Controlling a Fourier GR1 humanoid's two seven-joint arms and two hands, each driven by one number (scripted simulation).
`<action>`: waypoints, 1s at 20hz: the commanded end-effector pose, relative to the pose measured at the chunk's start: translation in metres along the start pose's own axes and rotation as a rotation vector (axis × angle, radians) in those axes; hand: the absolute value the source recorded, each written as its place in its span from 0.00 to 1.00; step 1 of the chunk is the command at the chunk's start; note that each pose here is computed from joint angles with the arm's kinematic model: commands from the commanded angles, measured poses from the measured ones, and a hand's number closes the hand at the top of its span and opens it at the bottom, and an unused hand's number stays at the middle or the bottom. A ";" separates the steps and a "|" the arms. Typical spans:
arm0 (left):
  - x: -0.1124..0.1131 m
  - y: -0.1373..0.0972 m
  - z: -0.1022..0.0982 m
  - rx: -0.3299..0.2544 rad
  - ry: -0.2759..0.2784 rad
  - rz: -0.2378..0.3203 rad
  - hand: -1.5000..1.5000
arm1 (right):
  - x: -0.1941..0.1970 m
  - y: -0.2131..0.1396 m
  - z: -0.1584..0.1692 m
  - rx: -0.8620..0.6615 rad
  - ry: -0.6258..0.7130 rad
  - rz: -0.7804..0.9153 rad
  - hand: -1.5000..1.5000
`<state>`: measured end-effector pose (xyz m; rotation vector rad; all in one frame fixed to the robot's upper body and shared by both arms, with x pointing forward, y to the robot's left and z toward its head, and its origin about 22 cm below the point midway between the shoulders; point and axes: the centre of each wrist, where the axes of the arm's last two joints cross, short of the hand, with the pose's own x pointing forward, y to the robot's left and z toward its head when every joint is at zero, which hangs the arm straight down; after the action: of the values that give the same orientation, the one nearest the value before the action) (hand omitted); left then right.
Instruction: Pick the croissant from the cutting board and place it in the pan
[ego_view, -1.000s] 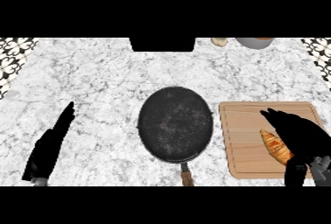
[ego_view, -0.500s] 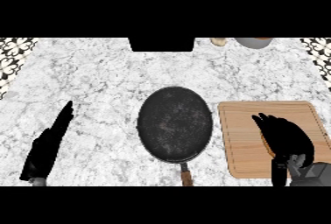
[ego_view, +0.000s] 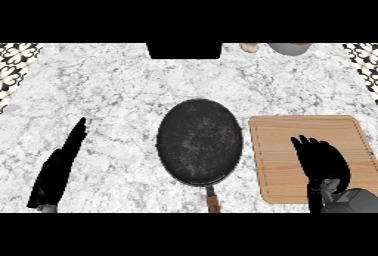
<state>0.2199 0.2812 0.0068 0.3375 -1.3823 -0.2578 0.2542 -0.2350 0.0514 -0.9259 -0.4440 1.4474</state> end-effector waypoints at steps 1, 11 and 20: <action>0.016 0.011 -0.005 0.010 0.002 0.003 0.50 | 0.000 0.017 -0.009 0.014 0.037 0.000 0.00; -0.013 -0.006 -0.007 -0.004 -0.005 0.001 0.50 | -0.005 0.040 -0.034 0.026 0.043 0.019 0.00; -0.003 0.000 -0.005 -0.004 0.008 0.000 0.50 | -0.015 0.036 -0.050 0.031 0.029 0.021 0.00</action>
<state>0.2243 0.2862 0.0087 0.3383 -1.3837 -0.2565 0.2603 -0.2726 0.0074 -0.9400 -0.3927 1.4457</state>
